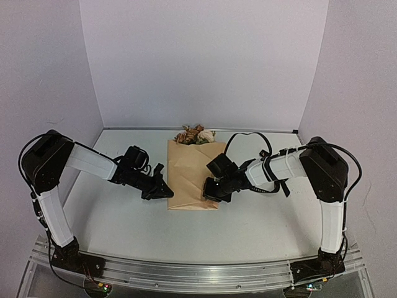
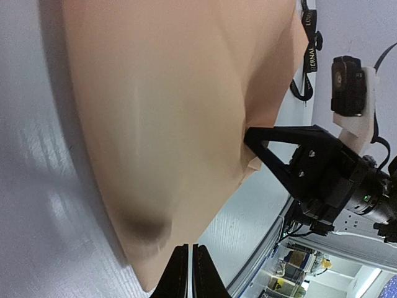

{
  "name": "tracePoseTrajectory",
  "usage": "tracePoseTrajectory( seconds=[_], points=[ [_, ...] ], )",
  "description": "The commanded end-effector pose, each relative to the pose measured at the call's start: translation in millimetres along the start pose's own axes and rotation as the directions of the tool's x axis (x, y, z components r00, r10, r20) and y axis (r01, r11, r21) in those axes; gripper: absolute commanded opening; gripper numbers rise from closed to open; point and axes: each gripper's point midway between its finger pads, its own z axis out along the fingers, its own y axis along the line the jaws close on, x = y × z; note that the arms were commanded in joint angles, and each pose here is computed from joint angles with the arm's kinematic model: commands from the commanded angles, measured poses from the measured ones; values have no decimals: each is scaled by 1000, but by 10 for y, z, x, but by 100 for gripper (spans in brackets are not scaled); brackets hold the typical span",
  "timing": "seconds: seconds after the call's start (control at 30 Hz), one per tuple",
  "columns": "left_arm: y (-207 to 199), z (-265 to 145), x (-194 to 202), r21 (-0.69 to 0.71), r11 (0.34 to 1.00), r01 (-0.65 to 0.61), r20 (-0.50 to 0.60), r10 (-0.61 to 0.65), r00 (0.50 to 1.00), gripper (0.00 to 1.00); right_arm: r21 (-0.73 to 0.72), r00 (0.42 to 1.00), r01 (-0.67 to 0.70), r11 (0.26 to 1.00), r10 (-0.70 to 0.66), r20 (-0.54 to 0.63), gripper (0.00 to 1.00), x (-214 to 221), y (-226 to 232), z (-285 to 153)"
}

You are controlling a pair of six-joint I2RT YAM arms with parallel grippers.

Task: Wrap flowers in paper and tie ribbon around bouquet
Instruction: Press the fold line of the folded wrapping paper.

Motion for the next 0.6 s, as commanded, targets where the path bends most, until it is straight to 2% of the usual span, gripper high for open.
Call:
tracePoseTrajectory(
  seconds=[0.0, 0.3, 0.57],
  points=[
    [-89, 7, -104, 31, 999, -26, 48, 25, 999, 6, 46, 1000, -5, 999, 5, -1, 0, 15, -78, 65],
    [261, 231, -162, -89, 996, 15, 21, -13, 1000, 7, 46, 1000, -8, 999, 8, -6, 0, 23, -74, 88],
    [501, 282, -354, -157, 982, 109, 93, -96, 991, 7, 45, 1000, -9, 999, 10, -15, 0, 42, -79, 108]
  ],
)
